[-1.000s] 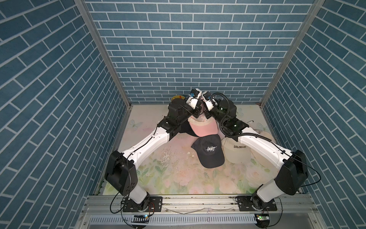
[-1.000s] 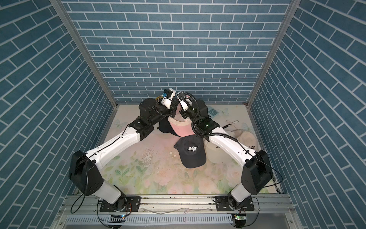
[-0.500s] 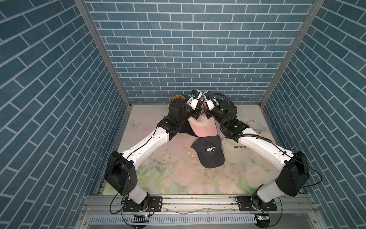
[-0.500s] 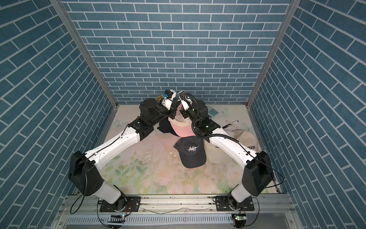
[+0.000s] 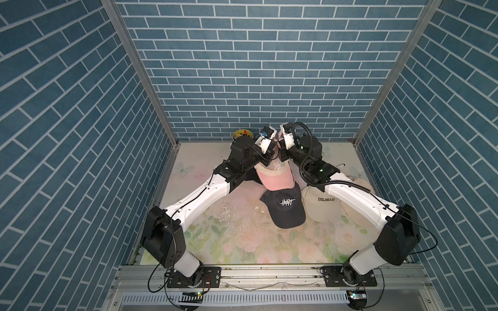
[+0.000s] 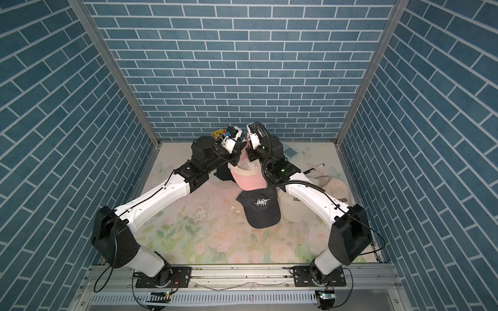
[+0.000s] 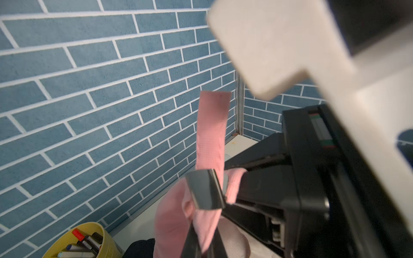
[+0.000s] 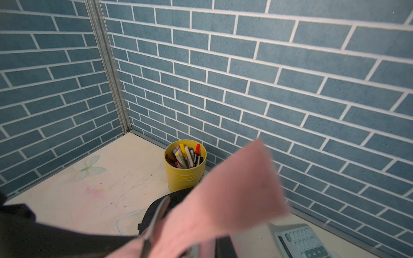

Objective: Open the adjustable buckle of the baseball cap
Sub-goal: Pull the adjustable strap on the baseball cap.

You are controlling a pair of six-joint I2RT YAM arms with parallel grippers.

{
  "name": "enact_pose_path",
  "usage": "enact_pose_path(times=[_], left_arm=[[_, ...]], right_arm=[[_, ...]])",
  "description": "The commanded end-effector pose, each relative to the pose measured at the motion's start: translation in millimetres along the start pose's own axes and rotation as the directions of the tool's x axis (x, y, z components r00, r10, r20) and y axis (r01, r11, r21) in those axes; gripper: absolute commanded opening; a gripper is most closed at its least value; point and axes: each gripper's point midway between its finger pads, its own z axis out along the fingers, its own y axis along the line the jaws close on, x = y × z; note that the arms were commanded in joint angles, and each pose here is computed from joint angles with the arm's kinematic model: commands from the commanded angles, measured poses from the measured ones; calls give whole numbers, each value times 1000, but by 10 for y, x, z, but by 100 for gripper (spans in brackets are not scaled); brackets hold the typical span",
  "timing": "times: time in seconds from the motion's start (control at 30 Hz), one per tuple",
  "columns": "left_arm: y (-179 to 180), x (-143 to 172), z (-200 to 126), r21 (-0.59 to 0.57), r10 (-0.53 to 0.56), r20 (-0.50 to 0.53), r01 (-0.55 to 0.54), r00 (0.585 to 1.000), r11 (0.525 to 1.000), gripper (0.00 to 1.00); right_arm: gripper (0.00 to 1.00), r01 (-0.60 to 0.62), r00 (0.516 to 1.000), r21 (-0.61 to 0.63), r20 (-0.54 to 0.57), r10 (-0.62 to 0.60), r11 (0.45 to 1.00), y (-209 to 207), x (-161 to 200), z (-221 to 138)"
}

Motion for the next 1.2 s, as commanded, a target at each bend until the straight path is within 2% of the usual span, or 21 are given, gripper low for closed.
enact_pose_path(times=[0.0, 0.17, 0.23, 0.3, 0.4, 0.67, 0.97, 1.17], left_arm=[[112, 234, -112, -46, -1, -96, -4, 995, 999, 0], [76, 226, -101, -27, -23, -88, 21, 996, 999, 0], [74, 162, -104, -25, -34, -66, 32, 997, 999, 0], [92, 100, -111, -32, -33, -49, 32, 998, 999, 0], [105, -40, -136, -33, -20, -26, 19, 999, 999, 0], [164, -177, -170, -35, -25, -21, 24, 999, 999, 0], [304, -200, -121, -58, -56, -39, 54, 998, 997, 0], [288, -231, -74, -41, -70, -35, 68, 997, 997, 0]], right_arm=[[0, -164, 981, 128, 121, 149, 978, -476, -391, -59], [0, -210, 973, 94, 117, 198, 973, -447, -354, -3], [3, -191, 975, 4, 118, 189, 982, -281, -341, 34], [11, -113, 987, -61, 111, 119, 992, -102, -272, 49], [23, -8, 994, -72, 112, 16, 997, -3, -160, 20], [40, 217, 974, -95, 93, -209, 972, 105, -188, -68], [48, 374, 925, -143, 130, -357, 916, 347, -292, -213], [48, 400, 913, -109, 132, -385, 910, 353, -363, -203]])
